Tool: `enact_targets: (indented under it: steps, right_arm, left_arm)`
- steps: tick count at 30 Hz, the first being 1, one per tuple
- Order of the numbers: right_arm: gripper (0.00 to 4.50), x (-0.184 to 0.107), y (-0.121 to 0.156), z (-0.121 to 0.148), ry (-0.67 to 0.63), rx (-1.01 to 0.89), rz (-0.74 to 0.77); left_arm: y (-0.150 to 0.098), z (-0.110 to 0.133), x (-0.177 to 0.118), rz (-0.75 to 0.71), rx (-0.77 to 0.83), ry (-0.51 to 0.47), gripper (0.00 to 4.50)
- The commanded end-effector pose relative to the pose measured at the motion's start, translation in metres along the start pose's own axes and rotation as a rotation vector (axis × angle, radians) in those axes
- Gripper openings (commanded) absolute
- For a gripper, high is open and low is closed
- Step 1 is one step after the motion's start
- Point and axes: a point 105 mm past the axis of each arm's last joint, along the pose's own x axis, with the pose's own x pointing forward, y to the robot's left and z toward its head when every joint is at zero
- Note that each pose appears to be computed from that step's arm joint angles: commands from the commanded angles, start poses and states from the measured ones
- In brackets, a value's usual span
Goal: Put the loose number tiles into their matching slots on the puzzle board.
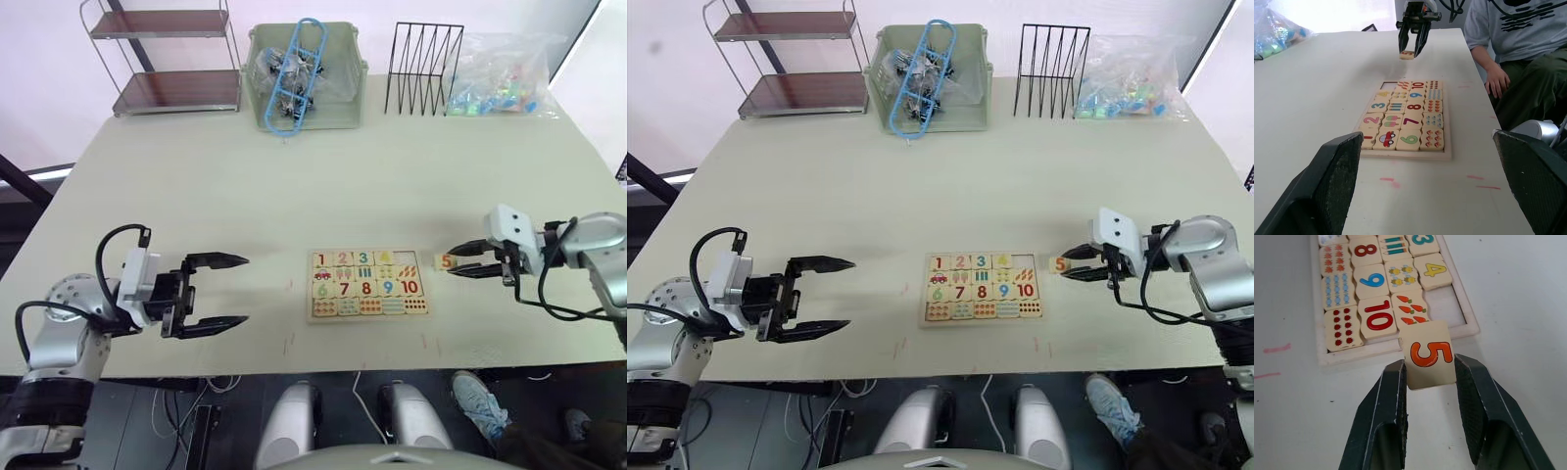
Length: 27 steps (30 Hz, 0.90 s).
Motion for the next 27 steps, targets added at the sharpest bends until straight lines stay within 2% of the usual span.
enact_targets:
  steps: [1,20,27]
  right_arm:
    - [0.87,-0.002,-0.005,0.012,0.044,-0.01,-0.016]
    - [0.87,0.032,-0.028,0.038,0.315,-0.104,0.021]
    - [0.87,0.041,-0.027,0.043,0.356,-0.114,0.048]
  left_arm:
    - [-0.002,0.006,0.005,-0.049,0.025,-0.012,4.5]
    - [-0.009,0.014,0.014,-0.052,0.032,-0.031,4.5]
    - [-0.012,0.014,0.013,-0.051,0.028,-0.029,4.5]
